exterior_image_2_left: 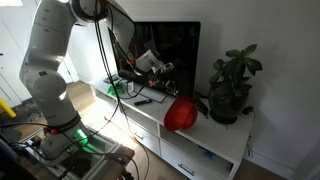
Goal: Remove the orange bowler hat that is hanging on the top right corner of the television and move it on the television stand
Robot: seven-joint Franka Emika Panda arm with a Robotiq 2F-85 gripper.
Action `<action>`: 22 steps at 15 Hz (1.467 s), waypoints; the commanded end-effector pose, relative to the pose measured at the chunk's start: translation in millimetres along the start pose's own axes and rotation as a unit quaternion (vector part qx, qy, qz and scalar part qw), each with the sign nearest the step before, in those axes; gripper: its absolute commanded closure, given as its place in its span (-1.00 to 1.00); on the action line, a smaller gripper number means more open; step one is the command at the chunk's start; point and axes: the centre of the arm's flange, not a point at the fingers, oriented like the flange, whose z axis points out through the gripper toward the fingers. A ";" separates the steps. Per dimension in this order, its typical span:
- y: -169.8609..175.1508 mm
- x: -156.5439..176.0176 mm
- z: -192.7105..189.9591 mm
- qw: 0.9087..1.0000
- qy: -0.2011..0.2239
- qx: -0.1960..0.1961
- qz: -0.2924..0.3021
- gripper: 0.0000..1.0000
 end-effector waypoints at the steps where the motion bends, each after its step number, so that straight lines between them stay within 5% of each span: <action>1: -26.2 20.2 3.1 0.999 0.010 -0.031 0.001 1.00; 9: -64.4 21.9 -22.8 1.000 0.018 0.013 -0.019 1.00; 10: -66.8 21.3 -24.1 0.999 0.015 0.019 -0.021 0.61; 17: -55.5 19.6 -32.6 0.996 0.004 0.090 -0.007 -0.32; 22: -10.0 15.7 -37.4 0.981 0.014 0.193 -0.029 -0.97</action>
